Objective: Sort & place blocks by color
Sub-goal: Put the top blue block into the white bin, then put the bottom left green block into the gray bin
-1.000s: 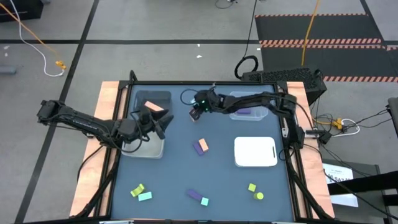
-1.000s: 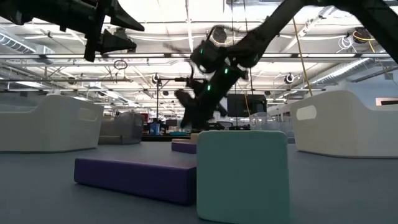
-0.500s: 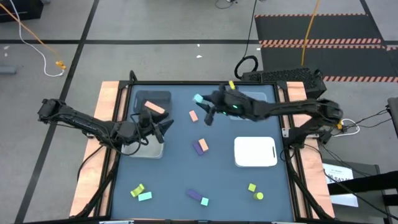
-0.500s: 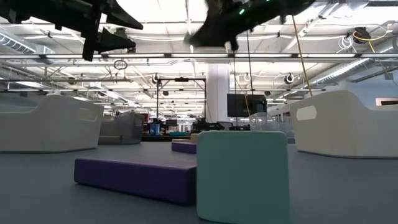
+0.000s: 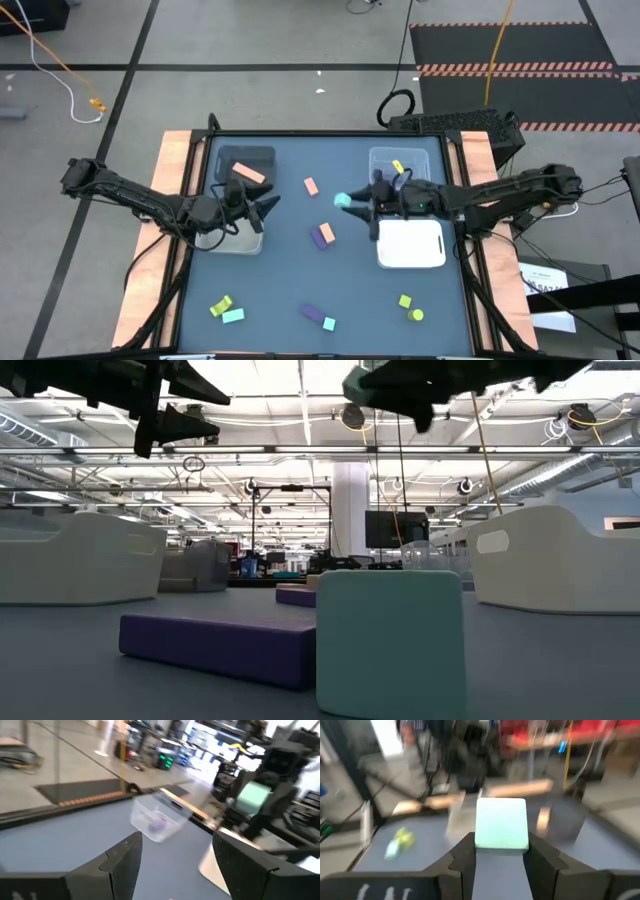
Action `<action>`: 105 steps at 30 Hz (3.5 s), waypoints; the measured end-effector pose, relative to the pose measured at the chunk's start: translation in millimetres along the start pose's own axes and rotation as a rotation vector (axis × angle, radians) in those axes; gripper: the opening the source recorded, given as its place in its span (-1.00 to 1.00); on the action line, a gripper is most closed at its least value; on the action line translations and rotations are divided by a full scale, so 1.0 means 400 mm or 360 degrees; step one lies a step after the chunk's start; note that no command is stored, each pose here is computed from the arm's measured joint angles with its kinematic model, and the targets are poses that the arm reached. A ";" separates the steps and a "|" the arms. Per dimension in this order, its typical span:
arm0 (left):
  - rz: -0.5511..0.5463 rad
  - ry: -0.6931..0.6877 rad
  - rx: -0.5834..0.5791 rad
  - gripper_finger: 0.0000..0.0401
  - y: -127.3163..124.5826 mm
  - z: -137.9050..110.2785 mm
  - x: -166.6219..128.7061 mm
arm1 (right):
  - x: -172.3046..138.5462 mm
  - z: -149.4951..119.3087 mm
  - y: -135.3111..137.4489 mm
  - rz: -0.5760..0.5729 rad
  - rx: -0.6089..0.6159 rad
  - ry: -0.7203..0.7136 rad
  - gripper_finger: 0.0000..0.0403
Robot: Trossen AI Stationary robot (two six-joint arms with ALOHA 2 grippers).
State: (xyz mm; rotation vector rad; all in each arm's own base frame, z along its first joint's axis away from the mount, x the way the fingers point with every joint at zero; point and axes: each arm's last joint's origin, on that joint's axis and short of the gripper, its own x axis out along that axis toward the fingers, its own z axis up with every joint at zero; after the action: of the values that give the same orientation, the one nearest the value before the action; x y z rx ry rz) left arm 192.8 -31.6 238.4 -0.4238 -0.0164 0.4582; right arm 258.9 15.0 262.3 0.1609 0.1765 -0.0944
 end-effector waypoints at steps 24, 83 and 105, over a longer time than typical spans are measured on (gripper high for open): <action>-0.0040 0.0563 -0.0228 0.21 0.026 -0.070 -0.011 | -0.235 -0.185 0.057 -0.0599 0.1101 0.1649 -0.42; 0.1047 0.2224 0.0019 0.21 -0.291 -0.358 -0.255 | -0.142 -0.110 0.072 -0.0321 0.0975 0.0828 0.59; 0.0977 0.1975 0.0224 -0.36 -0.279 -0.397 -0.251 | -0.142 -0.110 0.072 -0.0263 0.0773 0.0842 0.59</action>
State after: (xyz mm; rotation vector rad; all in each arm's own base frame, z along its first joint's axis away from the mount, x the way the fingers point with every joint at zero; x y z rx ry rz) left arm 167.4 -228.1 146.1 -0.5141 1.3702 0.7249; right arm 198.9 55.1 234.4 0.6574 0.6960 -0.2589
